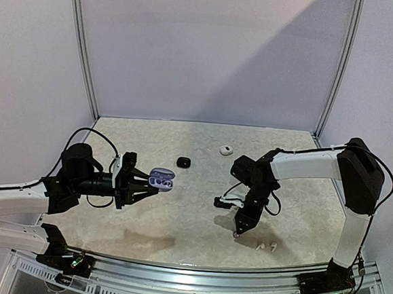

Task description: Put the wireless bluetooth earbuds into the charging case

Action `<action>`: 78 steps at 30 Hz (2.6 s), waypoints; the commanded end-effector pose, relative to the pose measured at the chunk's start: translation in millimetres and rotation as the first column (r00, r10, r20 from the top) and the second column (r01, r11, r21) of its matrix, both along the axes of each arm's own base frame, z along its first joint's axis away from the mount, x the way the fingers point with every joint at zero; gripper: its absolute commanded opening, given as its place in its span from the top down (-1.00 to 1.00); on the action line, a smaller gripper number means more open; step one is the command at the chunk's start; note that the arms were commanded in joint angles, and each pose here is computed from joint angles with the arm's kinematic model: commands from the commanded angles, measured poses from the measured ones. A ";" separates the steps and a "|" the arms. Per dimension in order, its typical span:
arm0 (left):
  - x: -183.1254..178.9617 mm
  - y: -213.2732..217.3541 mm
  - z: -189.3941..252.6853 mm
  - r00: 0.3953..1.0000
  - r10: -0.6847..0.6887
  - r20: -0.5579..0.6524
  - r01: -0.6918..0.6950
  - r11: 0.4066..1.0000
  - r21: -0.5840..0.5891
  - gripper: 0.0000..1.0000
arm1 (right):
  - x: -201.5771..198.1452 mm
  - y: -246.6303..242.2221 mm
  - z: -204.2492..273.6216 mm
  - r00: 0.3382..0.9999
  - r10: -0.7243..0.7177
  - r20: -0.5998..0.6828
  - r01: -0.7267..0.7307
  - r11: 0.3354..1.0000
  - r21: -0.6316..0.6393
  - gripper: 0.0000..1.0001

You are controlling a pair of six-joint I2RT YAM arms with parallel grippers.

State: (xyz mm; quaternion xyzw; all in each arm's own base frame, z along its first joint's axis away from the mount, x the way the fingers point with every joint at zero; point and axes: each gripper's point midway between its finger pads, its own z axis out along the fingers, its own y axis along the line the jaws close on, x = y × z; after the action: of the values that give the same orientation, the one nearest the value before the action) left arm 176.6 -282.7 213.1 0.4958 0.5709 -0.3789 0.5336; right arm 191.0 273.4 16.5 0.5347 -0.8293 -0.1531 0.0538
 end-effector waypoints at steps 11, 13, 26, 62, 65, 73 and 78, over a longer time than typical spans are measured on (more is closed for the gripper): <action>0.3 1.4 -1.6 1.000 0.001 0.005 -0.001 1.000 0.009 1.00 | 0.6 4.5 -13.1 0.999 0.001 0.049 0.002 0.998 -0.070 0.47; 0.4 1.3 -2.1 1.000 0.001 0.002 -0.001 1.000 0.009 1.00 | -1.7 2.7 -14.8 0.998 0.020 0.063 -0.014 0.995 -0.096 0.47; -0.3 1.7 -3.1 1.000 -0.001 0.004 0.001 1.000 0.011 1.00 | -3.9 -5.3 -19.5 0.988 0.090 0.123 -0.063 0.976 -0.208 0.59; -4.6 0.0 -3.7 1.000 -0.009 0.012 0.009 1.000 0.008 1.00 | 14.3 -4.8 -1.3 0.532 -0.816 0.227 0.839 0.472 -0.272 0.57; -5.1 0.1 -3.1 1.000 -0.009 0.015 0.009 1.000 0.006 1.00 | 10.7 -1.1 0.5 0.524 -0.828 0.201 0.841 0.465 -0.278 0.54; -5.6 0.5 -4.1 1.000 -0.008 0.020 0.008 1.000 0.008 1.00 | 2.6 5.7 14.5 0.544 -0.831 0.117 0.818 0.495 -0.293 0.50; -6.1 0.6 -4.1 1.000 -0.008 0.019 0.008 1.000 0.009 1.00 | -5.2 -1.6 20.7 0.581 -0.811 0.068 0.776 0.527 -0.347 0.52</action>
State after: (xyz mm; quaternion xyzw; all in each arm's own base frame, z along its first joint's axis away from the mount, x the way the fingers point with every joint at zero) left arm 175.0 -282.2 211.8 0.4994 0.5679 -0.3759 0.5355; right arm 191.3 275.2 22.3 0.0628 -0.9944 -0.0236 0.0813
